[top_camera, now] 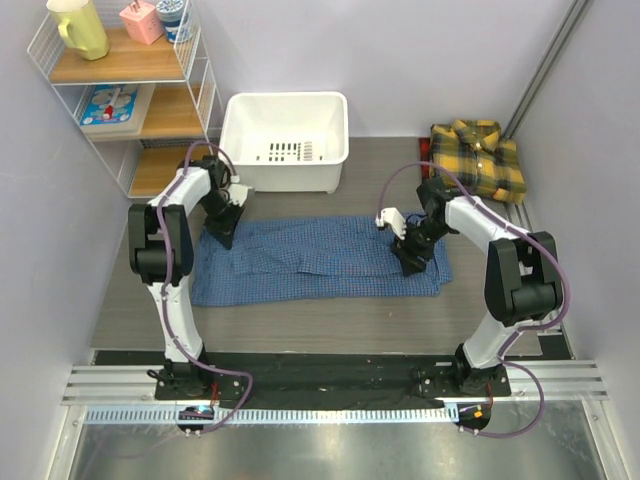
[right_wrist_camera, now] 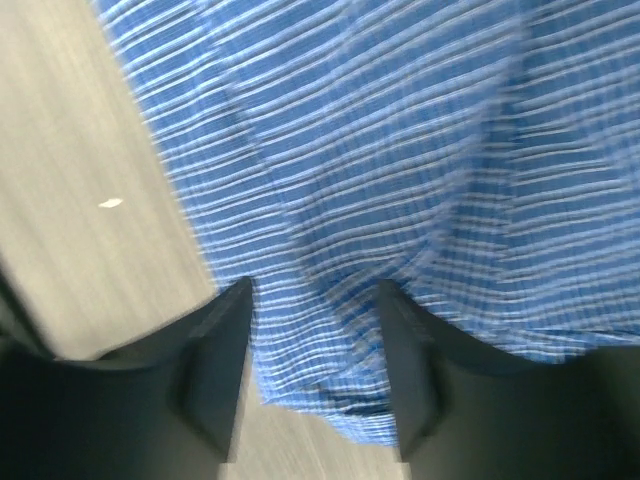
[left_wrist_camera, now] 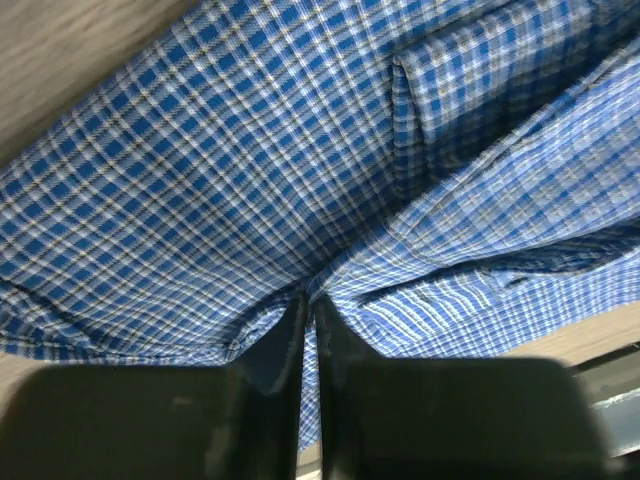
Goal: Fold and stack the long sleeve shirts
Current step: Fold the shirt
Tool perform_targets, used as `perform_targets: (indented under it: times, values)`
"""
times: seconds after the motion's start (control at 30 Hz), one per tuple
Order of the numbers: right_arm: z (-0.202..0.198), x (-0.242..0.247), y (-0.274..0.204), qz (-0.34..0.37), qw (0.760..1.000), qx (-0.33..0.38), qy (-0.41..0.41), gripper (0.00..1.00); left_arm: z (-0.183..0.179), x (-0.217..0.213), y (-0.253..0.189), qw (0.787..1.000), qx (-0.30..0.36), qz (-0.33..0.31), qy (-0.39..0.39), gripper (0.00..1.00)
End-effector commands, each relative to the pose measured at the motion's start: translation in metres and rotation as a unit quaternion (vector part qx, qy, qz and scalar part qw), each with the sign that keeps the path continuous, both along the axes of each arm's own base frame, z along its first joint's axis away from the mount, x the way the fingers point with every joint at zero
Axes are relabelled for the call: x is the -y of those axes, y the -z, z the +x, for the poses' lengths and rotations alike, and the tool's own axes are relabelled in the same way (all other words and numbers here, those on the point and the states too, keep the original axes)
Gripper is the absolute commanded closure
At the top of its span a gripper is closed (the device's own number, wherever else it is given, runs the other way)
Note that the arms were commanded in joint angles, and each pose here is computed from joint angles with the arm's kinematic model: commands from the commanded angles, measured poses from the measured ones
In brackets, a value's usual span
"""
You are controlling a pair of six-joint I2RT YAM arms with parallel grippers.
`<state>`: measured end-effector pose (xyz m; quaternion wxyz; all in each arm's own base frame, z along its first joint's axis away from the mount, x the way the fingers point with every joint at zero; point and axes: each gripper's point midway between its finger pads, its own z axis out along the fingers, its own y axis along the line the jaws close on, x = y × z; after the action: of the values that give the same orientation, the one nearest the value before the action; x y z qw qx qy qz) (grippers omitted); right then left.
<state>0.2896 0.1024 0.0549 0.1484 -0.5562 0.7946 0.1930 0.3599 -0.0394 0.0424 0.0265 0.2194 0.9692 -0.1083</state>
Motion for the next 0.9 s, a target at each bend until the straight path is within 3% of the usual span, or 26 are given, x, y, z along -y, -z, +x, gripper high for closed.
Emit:
perform_targets:
  times: [0.0, 0.17, 0.33, 0.6, 0.87]
  values:
    - [-0.024, -0.001, -0.023, 0.003, 0.999, -0.034, -0.038, 0.38, 0.009, -0.019, -0.008, 0.999, 0.022, 0.044, -0.011, 0.87]
    - [-0.013, -0.017, -0.047, 0.040, 0.998, -0.038, -0.003, 0.38, 0.006, 0.011, -0.044, 0.993, 0.090, -0.075, -0.012, 0.68]
    - [0.000, -0.036, -0.049, 0.066, 0.995, -0.065, 0.045, 0.46, -0.027, 0.030, -0.068, 0.984, 0.117, -0.133, 0.022, 0.54]
    - [0.020, -0.046, -0.015, 0.051, 0.989, -0.083, 0.109, 0.54, -0.042, 0.033, -0.038, 0.991, 0.075, -0.101, -0.050, 0.57]
    - [0.020, -0.029, 0.028, 0.000, 0.987, -0.080, 0.138, 0.56, -0.042, 0.020, -0.006, 0.990, 0.064, -0.061, -0.114, 0.52]
